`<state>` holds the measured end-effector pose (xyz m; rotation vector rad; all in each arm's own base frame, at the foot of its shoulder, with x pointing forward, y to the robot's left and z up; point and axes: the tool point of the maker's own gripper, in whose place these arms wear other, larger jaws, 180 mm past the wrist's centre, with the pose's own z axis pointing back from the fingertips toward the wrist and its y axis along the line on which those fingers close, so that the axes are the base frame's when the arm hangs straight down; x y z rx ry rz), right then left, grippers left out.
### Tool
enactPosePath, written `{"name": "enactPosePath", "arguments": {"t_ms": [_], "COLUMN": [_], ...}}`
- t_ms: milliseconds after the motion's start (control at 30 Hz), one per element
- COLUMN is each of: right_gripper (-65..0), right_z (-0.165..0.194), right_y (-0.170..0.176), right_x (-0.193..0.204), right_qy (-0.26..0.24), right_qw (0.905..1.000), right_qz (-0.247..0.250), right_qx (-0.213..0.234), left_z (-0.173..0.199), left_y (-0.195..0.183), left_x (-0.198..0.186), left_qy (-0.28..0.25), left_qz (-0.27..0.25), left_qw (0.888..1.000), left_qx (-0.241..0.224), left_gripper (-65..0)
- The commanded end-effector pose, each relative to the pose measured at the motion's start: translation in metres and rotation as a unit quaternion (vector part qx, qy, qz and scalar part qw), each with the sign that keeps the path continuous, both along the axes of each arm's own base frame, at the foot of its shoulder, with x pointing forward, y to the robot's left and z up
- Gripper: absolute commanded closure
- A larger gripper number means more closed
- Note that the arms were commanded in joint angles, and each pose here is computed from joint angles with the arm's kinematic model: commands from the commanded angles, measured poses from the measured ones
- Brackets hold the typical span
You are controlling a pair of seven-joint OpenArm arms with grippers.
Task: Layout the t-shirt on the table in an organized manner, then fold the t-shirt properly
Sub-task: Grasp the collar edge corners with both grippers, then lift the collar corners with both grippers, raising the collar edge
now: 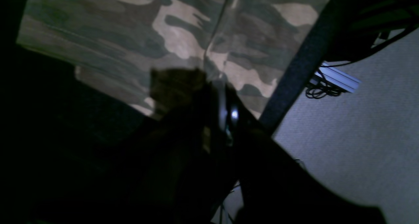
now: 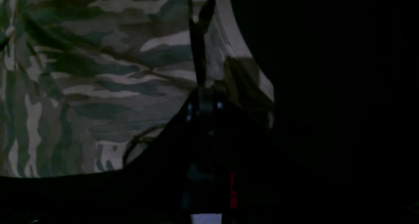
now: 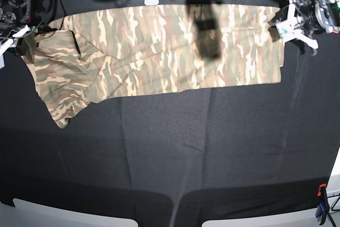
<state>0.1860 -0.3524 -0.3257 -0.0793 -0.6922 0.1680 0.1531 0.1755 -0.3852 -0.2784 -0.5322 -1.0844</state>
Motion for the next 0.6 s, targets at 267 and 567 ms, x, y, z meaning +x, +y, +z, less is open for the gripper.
{"name": "enactPosePath", "arguments": {"t_ms": [267,567], "right_gripper": [0.0,0.0], "right_z": [0.011,0.020], "right_y": [-0.004,0.016], "right_x": [0.006,0.009], "right_qy": [-0.015,-0.020], "right_qw": [0.9998,0.9992], "right_qz": [0.005,0.025], "right_qx": [-0.012,0.025], "left_z": [0.007,0.009], "left_y": [-0.003,-0.011], "left_x": [0.004,0.002], "left_qy": [-0.010,-0.002], "left_qz": [-0.005,0.005], "left_qw": [1.000,0.999], "left_qx": [-0.009,-0.034], "left_gripper": [0.0,-24.4]}}
